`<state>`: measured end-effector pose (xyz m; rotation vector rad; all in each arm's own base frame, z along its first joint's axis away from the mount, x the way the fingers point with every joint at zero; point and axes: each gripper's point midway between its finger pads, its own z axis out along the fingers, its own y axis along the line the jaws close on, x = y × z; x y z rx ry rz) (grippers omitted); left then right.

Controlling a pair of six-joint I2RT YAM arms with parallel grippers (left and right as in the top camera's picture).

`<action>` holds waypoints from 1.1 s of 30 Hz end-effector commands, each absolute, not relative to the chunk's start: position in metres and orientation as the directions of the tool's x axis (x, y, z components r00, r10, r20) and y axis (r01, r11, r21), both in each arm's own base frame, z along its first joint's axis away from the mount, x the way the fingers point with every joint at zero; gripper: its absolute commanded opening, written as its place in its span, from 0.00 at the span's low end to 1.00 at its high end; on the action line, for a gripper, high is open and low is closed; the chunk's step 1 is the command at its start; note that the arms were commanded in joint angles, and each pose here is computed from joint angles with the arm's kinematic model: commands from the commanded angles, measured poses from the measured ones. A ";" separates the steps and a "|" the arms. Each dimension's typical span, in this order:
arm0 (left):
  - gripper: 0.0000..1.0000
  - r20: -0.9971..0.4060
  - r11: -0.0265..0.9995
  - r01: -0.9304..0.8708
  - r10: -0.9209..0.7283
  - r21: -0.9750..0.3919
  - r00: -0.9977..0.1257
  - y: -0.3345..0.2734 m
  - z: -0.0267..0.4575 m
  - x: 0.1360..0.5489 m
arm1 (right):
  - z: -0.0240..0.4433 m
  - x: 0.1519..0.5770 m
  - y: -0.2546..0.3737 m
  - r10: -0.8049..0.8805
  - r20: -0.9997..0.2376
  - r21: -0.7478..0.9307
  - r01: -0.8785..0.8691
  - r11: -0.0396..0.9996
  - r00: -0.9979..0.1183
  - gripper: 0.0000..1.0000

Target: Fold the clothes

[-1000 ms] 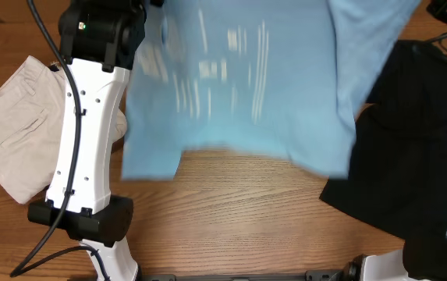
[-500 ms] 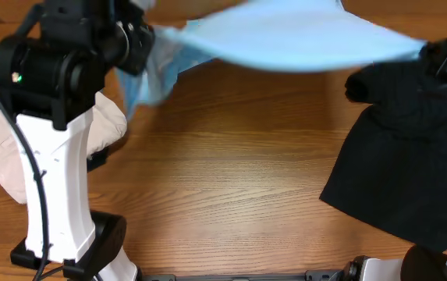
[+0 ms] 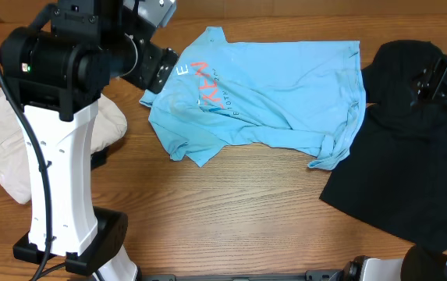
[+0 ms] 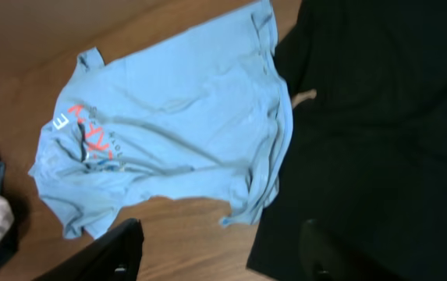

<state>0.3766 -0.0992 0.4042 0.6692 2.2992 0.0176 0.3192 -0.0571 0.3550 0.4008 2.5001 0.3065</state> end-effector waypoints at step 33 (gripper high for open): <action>0.77 -0.507 0.927 0.322 0.188 -0.191 -0.841 -0.031 0.320 0.385 | -0.039 0.262 -0.232 0.961 0.018 -0.021 0.961 0.276 -0.276 0.04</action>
